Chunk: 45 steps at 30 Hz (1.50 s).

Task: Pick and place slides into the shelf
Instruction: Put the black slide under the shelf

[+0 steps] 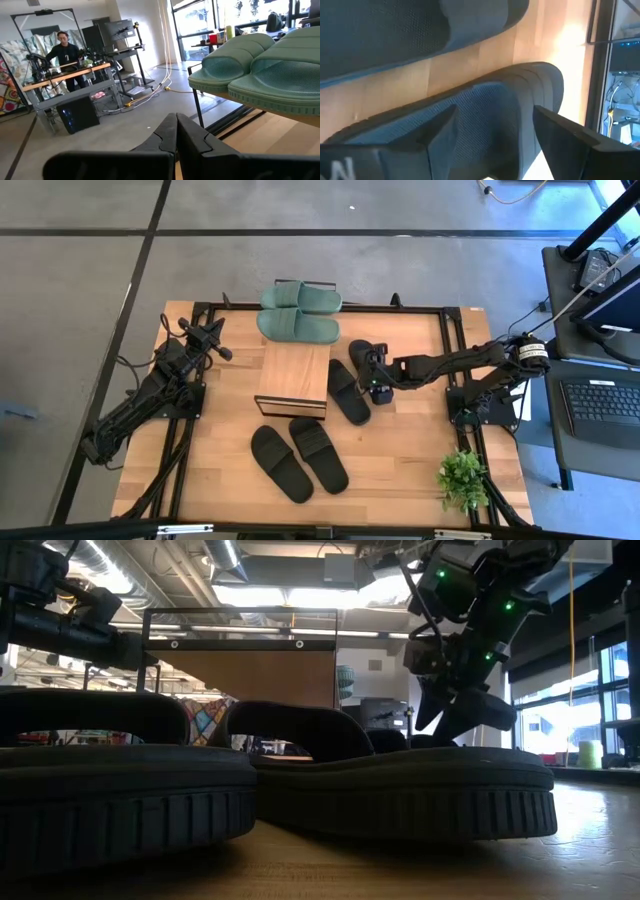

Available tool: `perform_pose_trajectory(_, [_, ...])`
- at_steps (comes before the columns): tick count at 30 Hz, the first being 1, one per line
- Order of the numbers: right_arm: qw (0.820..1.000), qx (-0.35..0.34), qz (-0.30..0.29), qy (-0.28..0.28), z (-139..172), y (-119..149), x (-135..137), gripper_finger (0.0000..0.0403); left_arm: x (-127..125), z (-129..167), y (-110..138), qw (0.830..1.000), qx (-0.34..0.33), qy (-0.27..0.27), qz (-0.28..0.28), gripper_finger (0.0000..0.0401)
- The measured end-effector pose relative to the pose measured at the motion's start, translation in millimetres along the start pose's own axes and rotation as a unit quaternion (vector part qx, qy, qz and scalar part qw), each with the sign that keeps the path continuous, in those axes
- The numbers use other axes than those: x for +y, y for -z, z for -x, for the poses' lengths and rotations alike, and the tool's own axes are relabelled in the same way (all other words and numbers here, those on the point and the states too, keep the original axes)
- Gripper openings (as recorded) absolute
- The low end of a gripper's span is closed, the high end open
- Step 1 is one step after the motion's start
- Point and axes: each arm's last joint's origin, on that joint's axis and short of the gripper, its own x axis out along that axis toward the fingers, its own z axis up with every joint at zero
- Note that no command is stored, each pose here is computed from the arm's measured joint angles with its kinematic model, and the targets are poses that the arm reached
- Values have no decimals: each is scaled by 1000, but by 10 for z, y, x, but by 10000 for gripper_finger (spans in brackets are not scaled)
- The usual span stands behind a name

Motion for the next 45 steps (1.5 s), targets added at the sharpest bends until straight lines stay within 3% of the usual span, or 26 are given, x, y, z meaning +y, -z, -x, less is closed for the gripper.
perform_pose_trajectory(9, [1000,5,-8,13,-47,24,-89,242,0,0,1,1000,0,0,0,0])
perform_pose_trajectory(14, [999,16,-29,34,-189,47,-186,228,0,0,1,1000,0,0,0,0])
perform_pose_trajectory(21, [997,46,-12,61,-412,68,-185,198,0,0,2,1000,0,0,0,0])
perform_pose_trajectory(25, [997,50,-9,64,-435,69,-174,153,0,0,1,1000,0,0,0,0])
perform_pose_trajectory(33, [996,51,-14,75,-433,66,-181,17,0,0,2,1000,0,0,0,0])
perform_pose_trajectory(39, [992,42,-19,115,-400,-46,-322,16,0,0,1,1000,0,0,0,0])
perform_pose_trajectory(45, [993,18,50,109,-376,-159,-506,16,0,0,0,1000,0,0,0,0])
